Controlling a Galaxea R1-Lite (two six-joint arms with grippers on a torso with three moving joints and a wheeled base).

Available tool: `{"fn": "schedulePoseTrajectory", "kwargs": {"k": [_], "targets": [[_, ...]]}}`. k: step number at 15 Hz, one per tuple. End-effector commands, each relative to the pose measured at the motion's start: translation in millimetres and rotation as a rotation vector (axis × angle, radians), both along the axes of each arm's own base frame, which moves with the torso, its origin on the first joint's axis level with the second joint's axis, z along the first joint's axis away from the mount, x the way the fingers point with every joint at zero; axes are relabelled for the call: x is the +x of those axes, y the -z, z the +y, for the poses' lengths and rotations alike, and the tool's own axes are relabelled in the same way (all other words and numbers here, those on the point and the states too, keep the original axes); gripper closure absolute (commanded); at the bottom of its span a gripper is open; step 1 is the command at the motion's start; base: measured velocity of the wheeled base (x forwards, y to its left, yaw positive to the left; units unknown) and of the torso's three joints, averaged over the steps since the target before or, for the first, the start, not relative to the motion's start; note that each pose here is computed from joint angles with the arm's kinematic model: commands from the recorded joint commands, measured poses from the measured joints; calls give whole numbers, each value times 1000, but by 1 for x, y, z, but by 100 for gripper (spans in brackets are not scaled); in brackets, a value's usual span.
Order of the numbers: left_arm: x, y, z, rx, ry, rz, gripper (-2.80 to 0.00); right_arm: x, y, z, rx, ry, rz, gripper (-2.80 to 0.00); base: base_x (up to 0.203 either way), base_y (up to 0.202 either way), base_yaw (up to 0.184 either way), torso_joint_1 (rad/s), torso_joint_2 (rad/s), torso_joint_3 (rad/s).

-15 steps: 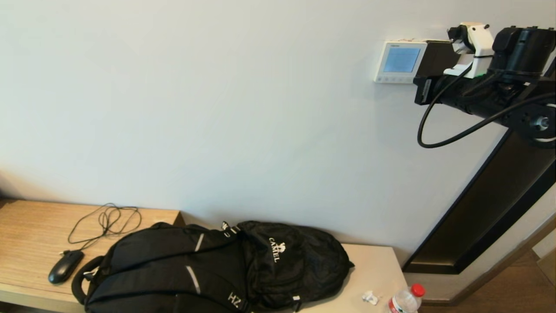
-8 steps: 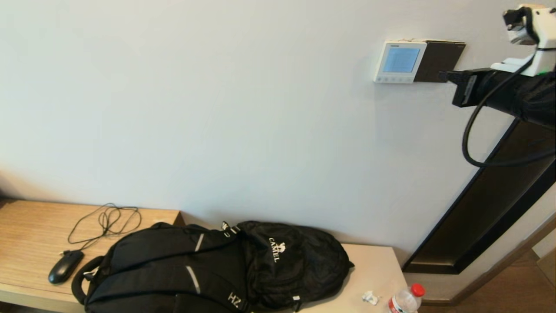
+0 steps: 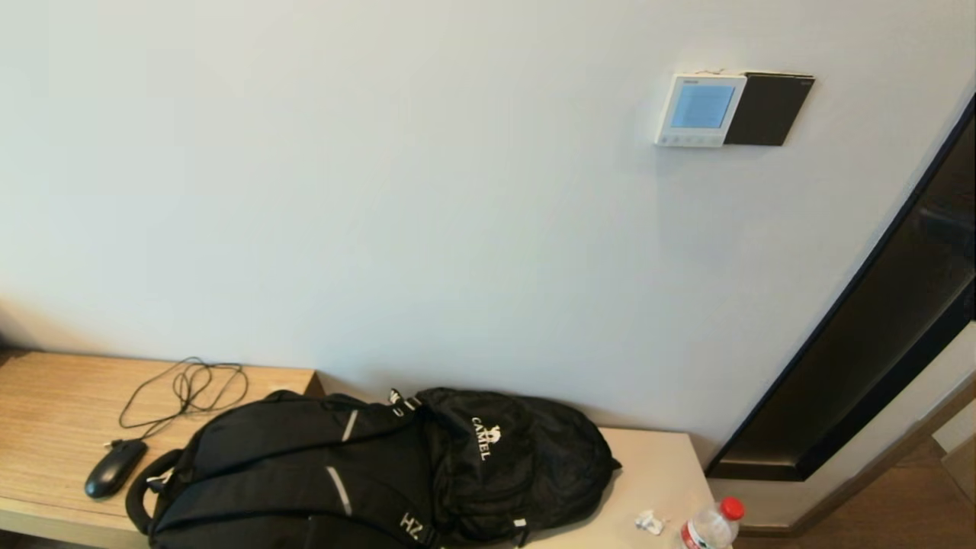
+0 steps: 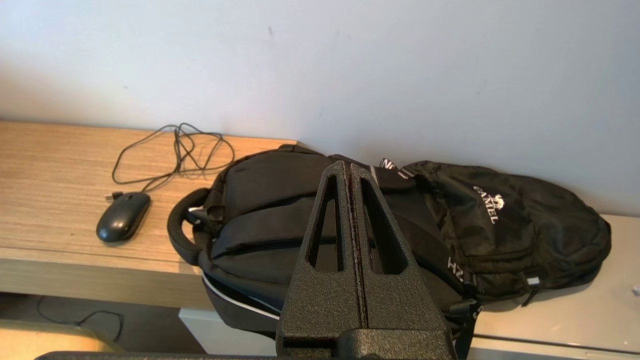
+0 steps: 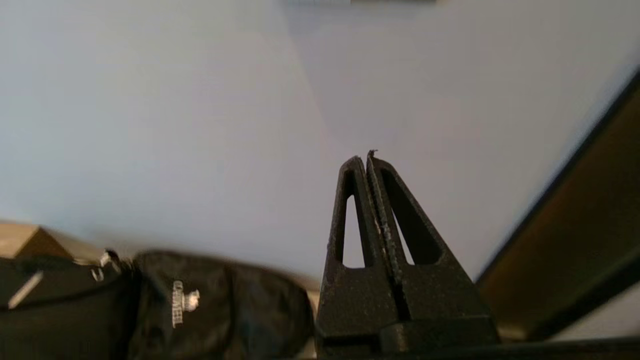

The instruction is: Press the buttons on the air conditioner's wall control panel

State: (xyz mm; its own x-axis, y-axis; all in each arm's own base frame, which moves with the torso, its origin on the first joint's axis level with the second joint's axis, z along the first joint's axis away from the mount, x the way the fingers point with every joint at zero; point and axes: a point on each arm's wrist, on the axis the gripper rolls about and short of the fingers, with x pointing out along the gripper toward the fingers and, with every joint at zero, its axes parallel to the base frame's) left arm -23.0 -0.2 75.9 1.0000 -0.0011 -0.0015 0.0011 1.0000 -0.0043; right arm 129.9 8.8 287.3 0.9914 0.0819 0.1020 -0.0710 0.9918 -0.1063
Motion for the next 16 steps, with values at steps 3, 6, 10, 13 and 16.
{"fn": "schedulePoseTrajectory", "kwargs": {"k": [3,6,10,13,16], "targets": [[0,0,0,0,0,-1,0,-57,54,-7,7,143,46,0,0,0,0,0,0,0],[0,0,0,0,0,-1,0,-88,79,-11,1,244,98,0,0,0,0,0,0,0],[0,0,0,0,-1,-1,0,-127,114,-15,-13,313,168,0,0,0,0,0,0,0],[0,0,0,0,0,-1,0,-135,154,-15,-29,303,238,0,0,0,0,0,0,0],[0,0,0,0,-1,-1,0,-138,180,-15,-31,326,278,0,0,0,0,0,0,0]]}}
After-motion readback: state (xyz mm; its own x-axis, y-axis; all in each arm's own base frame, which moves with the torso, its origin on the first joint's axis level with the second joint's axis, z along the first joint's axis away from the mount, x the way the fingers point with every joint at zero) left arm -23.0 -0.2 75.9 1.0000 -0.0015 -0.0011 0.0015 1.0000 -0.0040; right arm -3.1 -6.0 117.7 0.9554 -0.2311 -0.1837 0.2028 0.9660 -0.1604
